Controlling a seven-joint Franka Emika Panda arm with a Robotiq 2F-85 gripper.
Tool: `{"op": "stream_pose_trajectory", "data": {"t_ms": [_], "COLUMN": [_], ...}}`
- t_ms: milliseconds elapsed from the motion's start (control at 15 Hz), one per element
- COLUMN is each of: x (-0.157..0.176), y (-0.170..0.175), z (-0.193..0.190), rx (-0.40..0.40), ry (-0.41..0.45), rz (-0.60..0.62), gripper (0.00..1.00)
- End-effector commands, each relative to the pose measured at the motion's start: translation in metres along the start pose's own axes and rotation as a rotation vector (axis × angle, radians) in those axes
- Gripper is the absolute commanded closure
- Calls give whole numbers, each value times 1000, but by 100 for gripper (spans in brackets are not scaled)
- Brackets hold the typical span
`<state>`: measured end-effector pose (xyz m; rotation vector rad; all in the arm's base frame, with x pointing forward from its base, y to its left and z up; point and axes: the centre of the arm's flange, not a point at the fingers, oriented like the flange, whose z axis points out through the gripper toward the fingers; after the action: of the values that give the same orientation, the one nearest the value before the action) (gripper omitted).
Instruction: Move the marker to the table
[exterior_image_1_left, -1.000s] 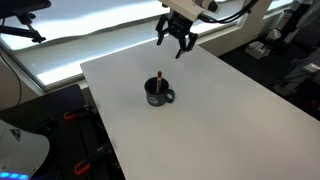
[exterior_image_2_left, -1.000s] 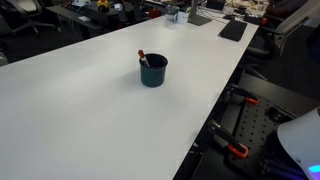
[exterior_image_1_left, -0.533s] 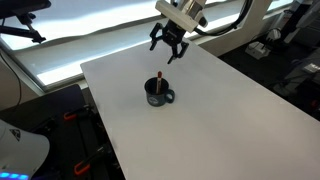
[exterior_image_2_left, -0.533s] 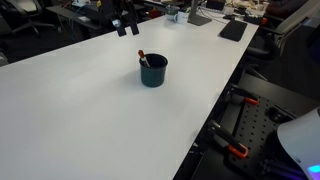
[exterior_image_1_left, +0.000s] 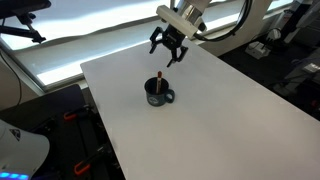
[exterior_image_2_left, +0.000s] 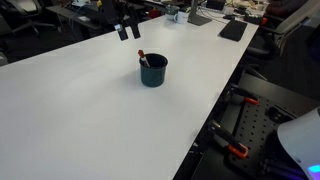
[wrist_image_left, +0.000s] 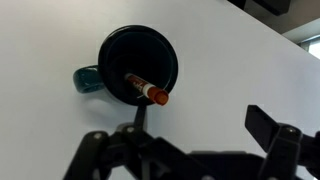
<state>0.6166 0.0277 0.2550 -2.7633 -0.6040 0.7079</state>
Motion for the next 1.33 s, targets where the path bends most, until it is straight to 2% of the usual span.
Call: {"op": "stream_pose_trajectory", "data": {"t_ms": [0, 1267], "x": [2, 8], "y": [5, 25], "z": [11, 44], "rx": [11, 48], "ry": [-22, -71], "rz": [10, 26], "gripper": [0, 0]}}
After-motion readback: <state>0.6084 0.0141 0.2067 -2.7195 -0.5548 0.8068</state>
